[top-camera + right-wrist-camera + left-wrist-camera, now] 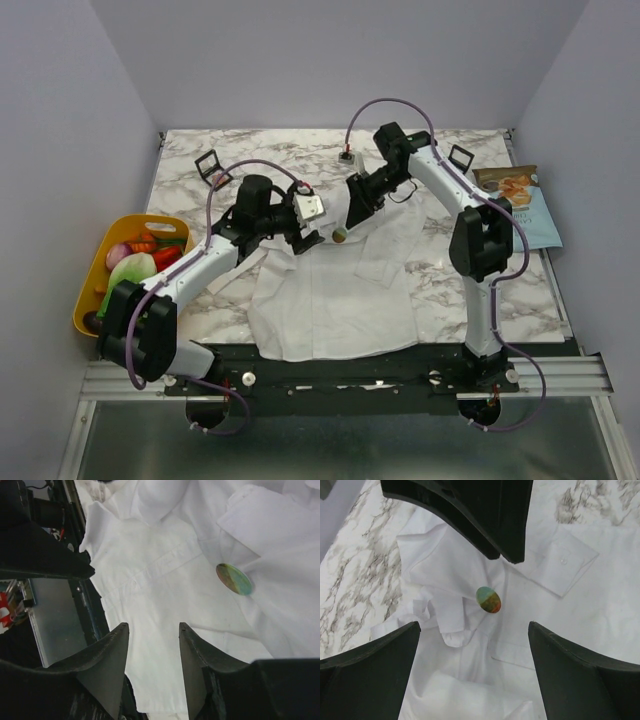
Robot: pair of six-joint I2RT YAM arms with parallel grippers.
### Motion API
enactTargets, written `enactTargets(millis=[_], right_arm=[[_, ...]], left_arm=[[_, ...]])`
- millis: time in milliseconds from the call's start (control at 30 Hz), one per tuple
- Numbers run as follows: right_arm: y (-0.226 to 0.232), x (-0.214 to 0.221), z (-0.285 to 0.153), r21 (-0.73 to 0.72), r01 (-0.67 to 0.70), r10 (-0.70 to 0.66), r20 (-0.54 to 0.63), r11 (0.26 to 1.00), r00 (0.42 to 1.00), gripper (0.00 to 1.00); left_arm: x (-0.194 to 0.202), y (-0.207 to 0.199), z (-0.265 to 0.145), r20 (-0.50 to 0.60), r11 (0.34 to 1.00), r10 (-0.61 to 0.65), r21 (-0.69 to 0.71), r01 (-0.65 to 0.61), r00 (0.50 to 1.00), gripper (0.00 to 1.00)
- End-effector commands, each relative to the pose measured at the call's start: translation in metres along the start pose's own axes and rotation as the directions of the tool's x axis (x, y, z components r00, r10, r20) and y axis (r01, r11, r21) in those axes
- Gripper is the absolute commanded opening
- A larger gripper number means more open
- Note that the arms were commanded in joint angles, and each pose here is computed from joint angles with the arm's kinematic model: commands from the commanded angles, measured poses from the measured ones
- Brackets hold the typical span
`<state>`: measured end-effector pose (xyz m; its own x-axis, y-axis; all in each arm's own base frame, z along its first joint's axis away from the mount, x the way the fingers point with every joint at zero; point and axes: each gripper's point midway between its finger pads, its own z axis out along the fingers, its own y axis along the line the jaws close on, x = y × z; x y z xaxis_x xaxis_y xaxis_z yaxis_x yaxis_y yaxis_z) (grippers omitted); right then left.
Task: Remove the brooch from the garment
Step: Remove the brooch from the clothes.
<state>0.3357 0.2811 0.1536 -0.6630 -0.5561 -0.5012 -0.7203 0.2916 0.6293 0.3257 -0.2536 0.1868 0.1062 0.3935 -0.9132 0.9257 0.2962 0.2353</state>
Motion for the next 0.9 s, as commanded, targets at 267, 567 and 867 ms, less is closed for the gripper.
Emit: enactTargets(millis=[267, 567, 867], right_arm=[[-0.017, 0.009, -0.081, 0.145, -0.081, 0.063, 0.126, 0.986, 0.990, 0.66], [-0.002, 0.045, -0.088, 0.158, -0.086, 0.076, 0.073, 0.984, 0.994, 0.91], [-0.002, 0.043, -0.110, 0.158, -0.098, 0.073, 0.159, 0.983, 0.985, 0.91]], left_arm=[[0.026, 0.003, 0.041, -0.170, 0.919, 0.334, -0.159, -0.360, 0.927, 0.99], [0.044, -0.001, 0.072, -0.271, 0.788, 0.545, -0.159, -0.595, 0.793, 0.99], [0.060, -0.025, 0.082, -0.282, 0.756, 0.601, -0.103, -0.646, 0.748, 0.99]])
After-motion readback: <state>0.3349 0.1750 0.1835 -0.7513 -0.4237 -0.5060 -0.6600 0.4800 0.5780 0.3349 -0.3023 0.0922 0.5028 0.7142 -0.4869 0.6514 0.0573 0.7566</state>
